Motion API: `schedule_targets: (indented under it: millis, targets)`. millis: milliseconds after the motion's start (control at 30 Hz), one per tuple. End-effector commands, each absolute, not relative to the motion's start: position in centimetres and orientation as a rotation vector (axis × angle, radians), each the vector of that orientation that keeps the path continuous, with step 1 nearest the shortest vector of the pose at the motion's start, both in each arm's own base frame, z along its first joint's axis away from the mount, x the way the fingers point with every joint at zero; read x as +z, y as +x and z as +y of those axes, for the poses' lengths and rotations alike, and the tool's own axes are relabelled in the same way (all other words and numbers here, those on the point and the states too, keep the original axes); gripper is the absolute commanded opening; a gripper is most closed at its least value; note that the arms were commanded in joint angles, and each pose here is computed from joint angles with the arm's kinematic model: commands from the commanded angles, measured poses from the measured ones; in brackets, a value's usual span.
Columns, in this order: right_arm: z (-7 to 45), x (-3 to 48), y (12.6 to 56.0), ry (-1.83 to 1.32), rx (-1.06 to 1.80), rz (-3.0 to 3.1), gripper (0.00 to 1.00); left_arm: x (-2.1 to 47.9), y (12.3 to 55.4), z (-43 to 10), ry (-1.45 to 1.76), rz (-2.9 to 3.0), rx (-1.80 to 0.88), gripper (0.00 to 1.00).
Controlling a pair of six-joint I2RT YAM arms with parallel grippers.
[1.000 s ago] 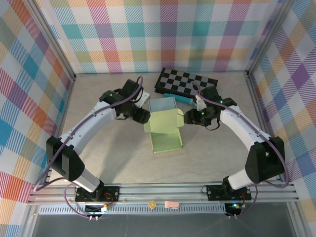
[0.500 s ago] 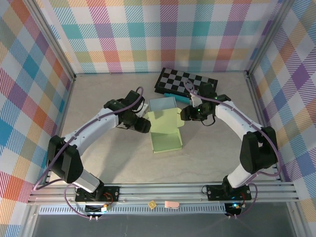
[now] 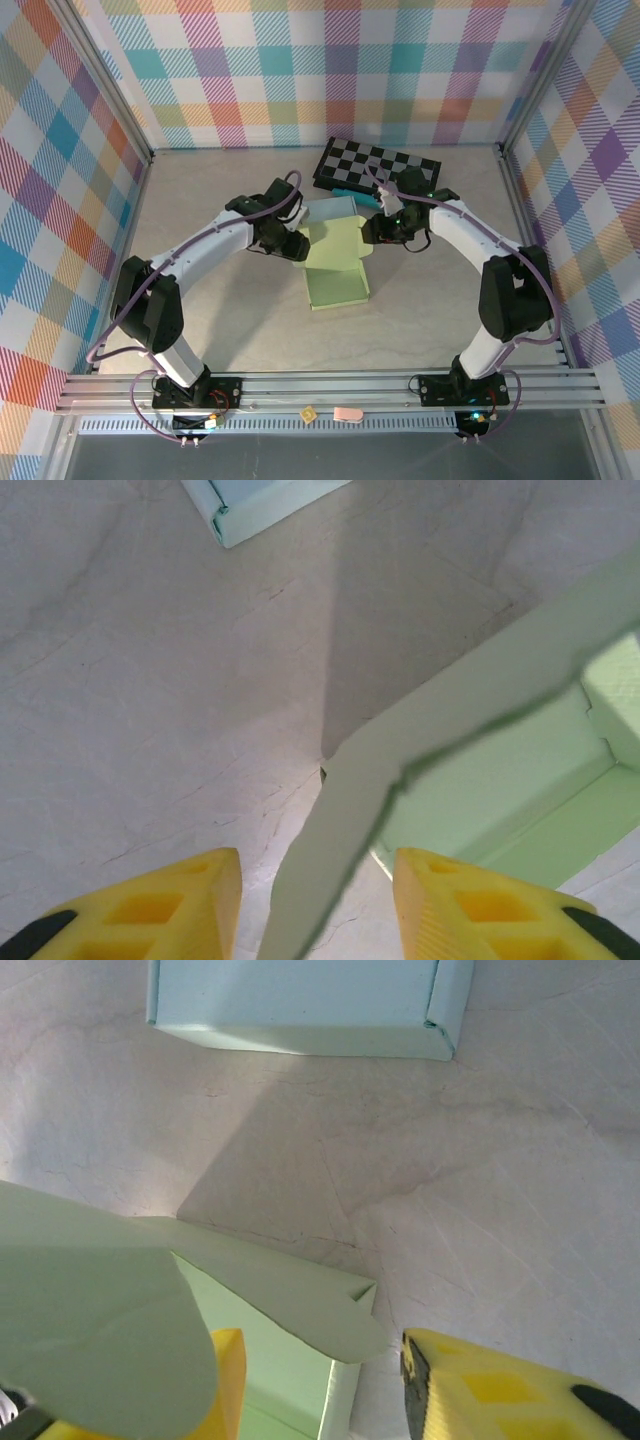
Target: Fold the paper box
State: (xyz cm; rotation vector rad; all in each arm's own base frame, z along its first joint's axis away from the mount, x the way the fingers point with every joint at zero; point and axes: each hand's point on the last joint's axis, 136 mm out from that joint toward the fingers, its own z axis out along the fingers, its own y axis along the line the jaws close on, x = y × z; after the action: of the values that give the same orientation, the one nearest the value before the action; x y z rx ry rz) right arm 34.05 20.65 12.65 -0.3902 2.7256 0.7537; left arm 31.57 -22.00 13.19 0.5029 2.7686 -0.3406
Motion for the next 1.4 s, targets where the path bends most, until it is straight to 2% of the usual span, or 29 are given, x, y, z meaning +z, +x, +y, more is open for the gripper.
schedule_targets:
  millis: [0, 133, 433, 600, 933, 1367]
  targets:
    - [21.8, 13.6, 34.3, -0.445, 0.788, 2.695, 0.42, 13.6, 32.2, -22.6, 0.469, 2.762, -0.368, 0.41]
    - [22.0, 13.6, 34.1, -0.448, 0.783, 2.696, 0.37, 13.3, 32.2, -22.7, 0.447, 2.772, -0.374, 0.34]
    - [22.2, 12.6, 33.6, -0.448, 0.749, 2.721, 0.31, 13.4, 32.5, -23.4, 0.403, 2.758, -0.35, 0.3]
    - [22.8, 12.7, 33.6, -0.458, 0.759, 2.717, 0.28, 13.1, 32.7, -23.8, 0.375, 2.768, -0.327, 0.22]
    - [23.5, 12.7, 33.2, -0.434, 0.718, 2.729, 0.22, 13.0, 33.3, -24.0, 0.319, 2.765, -0.274, 0.21]
    - [23.6, 13.2, 33.6, -0.172, 0.552, 2.684, 0.0, 14.3, 35.5, -25.9, 0.179, 2.664, -0.333, 0.2]
